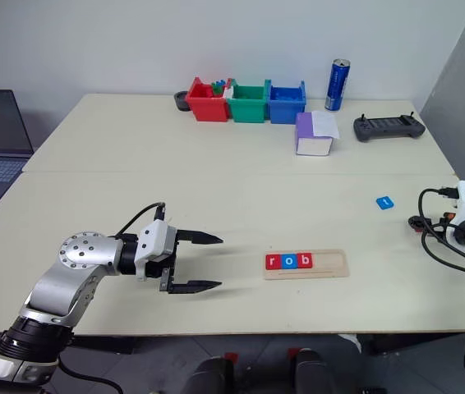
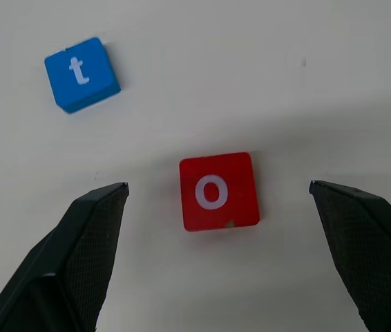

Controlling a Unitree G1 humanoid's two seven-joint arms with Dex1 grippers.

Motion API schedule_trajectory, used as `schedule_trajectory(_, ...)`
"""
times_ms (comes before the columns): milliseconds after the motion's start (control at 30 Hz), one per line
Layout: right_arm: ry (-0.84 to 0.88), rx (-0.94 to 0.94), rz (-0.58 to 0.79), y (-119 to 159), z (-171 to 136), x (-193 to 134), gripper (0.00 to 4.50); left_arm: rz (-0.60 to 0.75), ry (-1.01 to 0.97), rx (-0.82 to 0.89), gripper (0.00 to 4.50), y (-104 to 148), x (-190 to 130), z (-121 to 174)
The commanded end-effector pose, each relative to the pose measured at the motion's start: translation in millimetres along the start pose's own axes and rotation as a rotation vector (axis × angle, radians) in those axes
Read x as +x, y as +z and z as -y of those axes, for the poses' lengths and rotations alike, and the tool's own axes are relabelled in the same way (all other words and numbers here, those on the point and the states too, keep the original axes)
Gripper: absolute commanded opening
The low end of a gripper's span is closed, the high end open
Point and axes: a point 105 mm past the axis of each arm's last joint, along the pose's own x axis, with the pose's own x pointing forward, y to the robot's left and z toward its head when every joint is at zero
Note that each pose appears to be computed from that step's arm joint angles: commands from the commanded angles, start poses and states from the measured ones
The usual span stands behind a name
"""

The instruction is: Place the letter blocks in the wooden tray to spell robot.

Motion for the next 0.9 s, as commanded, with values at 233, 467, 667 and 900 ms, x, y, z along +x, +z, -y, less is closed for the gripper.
schedule_trajectory(233, -0.013, -0.050, 0.024, 19.7, 2.7, -6.0, 4.46, 0.006, 0.015, 0.044, 4.50, 10.2, -3.9, -1.1)
schedule_trajectory(467, -0.006, -0.108, 0.005, 18.7, 6.7, -5.4, 4.46, 0.002, 0.013, 0.045, 4.50, 10.8, -4.2, -1.3)
schedule_trajectory(667, 0.011, -0.115, 0.015, 26.9, 7.2, -7.0, 4.46, -0.003, 0.028, 0.049, 4.50, 10.9, -5.4, -2.6)
schedule_trajectory(900, 0.003, -0.126, 0.010, 27.7, 10.0, -5.7, 4.46, -0.007, 0.039, 0.050, 4.50, 10.1, -6.7, -2.8)
